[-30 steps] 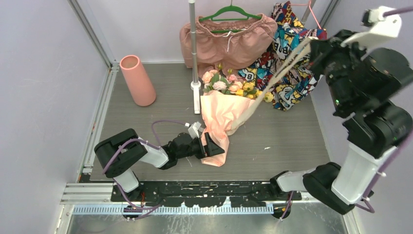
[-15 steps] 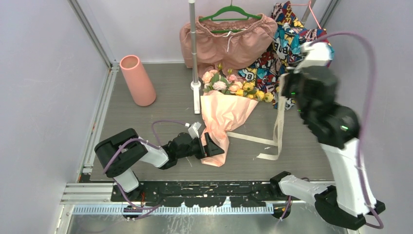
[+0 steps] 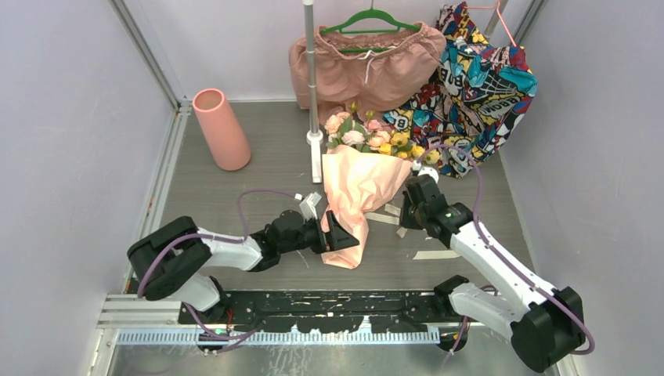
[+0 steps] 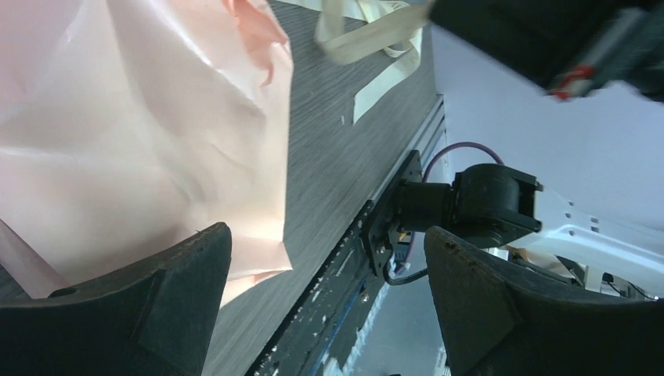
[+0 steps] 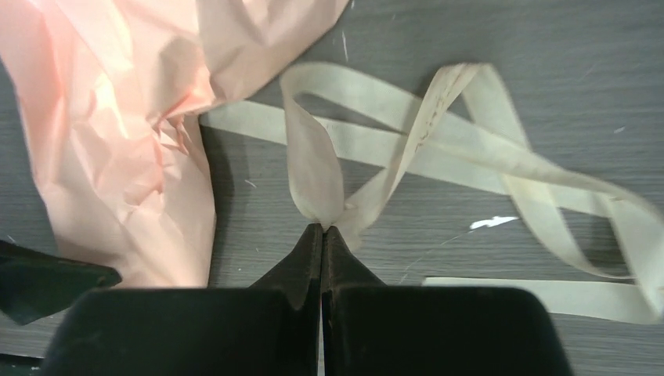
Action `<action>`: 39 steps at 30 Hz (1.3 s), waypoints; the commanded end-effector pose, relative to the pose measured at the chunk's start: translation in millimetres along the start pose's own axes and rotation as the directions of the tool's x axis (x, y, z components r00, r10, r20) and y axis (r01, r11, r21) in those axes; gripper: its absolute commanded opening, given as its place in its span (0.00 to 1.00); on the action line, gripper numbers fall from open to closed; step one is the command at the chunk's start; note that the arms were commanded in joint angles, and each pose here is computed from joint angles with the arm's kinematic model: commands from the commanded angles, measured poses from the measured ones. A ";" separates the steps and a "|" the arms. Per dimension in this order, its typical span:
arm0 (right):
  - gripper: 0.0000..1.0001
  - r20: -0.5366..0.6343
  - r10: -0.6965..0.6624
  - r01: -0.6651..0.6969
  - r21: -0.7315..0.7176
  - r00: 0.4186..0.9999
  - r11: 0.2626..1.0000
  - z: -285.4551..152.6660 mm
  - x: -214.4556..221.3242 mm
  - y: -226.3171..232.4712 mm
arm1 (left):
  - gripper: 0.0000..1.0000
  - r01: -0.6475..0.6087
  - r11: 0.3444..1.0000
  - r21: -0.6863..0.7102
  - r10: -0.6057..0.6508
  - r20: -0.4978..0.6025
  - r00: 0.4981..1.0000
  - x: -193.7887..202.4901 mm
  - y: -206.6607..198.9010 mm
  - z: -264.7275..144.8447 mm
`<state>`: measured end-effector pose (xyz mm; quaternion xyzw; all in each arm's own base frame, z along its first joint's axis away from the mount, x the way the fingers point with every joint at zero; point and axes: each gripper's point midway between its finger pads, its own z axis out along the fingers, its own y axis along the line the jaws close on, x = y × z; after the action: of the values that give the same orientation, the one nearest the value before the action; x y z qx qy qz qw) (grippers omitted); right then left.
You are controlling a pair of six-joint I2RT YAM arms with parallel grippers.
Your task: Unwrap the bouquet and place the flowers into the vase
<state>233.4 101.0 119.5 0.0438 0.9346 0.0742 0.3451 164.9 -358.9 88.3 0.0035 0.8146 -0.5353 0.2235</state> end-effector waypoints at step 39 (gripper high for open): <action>0.01 -0.004 0.524 -0.502 0.282 0.852 0.818 93.4 9.8 -103.2 | 0.94 -0.154 0.988 0.020 0.152 0.093 0.984 -29.9 -52.9 -58.3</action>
<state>288.6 23.0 16.9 0.2928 0.9204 0.0269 0.2577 152.6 -326.2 146.7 0.0351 0.8051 -0.5252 0.2736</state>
